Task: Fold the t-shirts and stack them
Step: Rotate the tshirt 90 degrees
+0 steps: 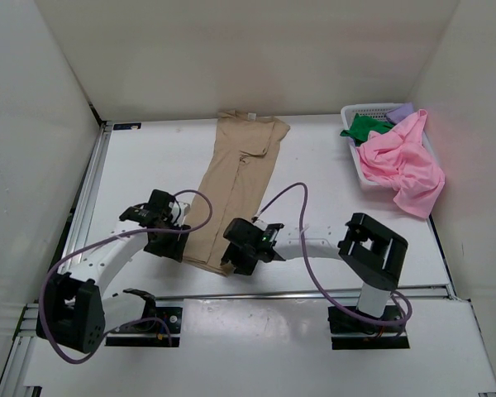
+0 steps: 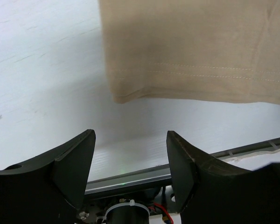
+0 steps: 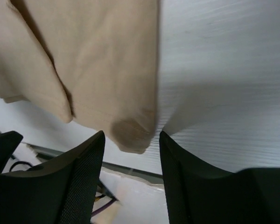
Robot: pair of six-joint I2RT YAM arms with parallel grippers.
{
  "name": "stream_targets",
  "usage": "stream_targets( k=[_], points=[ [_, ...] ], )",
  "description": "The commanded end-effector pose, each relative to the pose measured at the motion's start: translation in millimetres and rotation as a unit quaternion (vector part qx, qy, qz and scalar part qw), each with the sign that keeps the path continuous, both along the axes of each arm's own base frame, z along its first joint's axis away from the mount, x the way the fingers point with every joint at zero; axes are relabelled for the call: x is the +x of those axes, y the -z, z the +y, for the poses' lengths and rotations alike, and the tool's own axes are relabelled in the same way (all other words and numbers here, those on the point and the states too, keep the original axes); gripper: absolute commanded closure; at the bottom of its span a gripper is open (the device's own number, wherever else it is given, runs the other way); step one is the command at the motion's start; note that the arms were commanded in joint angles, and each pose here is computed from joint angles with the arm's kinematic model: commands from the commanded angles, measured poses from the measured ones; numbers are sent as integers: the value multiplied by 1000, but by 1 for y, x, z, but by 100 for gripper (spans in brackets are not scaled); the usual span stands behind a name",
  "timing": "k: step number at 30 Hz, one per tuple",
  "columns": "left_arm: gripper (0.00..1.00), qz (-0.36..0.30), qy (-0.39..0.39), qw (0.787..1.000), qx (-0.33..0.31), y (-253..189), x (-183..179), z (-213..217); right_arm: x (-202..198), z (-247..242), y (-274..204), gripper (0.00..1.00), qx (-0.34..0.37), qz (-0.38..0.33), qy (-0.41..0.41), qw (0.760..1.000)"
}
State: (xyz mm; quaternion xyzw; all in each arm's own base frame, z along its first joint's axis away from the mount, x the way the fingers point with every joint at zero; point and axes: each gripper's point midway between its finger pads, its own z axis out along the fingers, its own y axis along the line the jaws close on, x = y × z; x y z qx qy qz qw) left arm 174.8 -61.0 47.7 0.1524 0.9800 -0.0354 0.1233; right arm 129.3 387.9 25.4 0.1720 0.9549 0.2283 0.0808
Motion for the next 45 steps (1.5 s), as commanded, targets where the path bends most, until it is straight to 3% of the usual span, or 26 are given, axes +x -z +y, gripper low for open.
stream_targets(
  k=[1, 2, 4, 5, 11, 18, 20, 21, 22, 24, 26, 27, 30, 31, 34, 37, 38, 42, 45],
  points=[
    [27, -25, -18, 999, 8, -15, 6, 9, -17, -7, 30, 50, -30, 53, 3, 998],
    [27, -34, -25, 999, 6, -17, 10, 11, -19, -8, 37, 64, -37, 64, 6, 997],
    [27, -34, -31, 999, 6, -17, 10, 13, -20, -1, 36, 81, -25, 68, 1, 997],
    [27, -29, -31, 999, 7, -16, 8, 14, -21, -7, 41, 98, -31, 77, 4, 997],
    [27, -14, -34, 999, 6, -22, 0, 16, -33, -63, 28, 100, -36, 47, 16, 998],
    [27, -14, 62, 997, -42, -37, -21, -25, -56, -108, 22, 100, -51, 20, -84, 995],
    [26, -27, 108, 993, -49, -41, -26, -41, -56, -116, 19, 88, -73, 10, -105, 992],
    [26, -37, 124, 990, -54, -43, -27, -47, -54, -119, 18, 77, -78, 4, -102, 992],
    [26, -55, 150, 985, -68, -52, -24, -62, -53, -118, 14, 59, -72, -2, -108, 992],
    [24, -90, 158, 980, -85, -67, -11, -74, -53, -120, 12, 52, -70, -8, -106, 992],
    [24, -176, 134, 972, -76, -97, 31, -79, -50, -119, 8, 51, -64, -16, -103, 992],
    [24, -188, 119, 972, -78, -107, 41, -77, -51, -121, 7, 51, -62, -17, -103, 993],
    [24, -131, 121, 968, -177, -121, 41, -96, -49, -115, 2, 48, -45, -21, -92, 994],
    [24, -81, 132, 968, -199, -107, 29, -106, -48, -112, -2, 48, -37, -25, -92, 995],
    [24, 62, 100, 975, -188, -40, -11, -91, -46, -108, -4, 48, -27, -26, -83, 996],
    [25, 76, 71, 973, -208, -33, 0, -88, -44, -104, -1, 48, -25, -27, -83, 996],
    [25, 112, 60, 973, -190, -23, -3, -84, -46, -101, -2, 48, -20, -29, -87, 996],
    [27, 151, 75, 971, -169, -11, -3, -93, -43, -92, 1, 48, -23, -25, -83, 996],
    [19, 154, 112, 972, -139, 0, -13, -101, -43, -85, 2, 48, -26, -23, -87, 996]
  ],
)
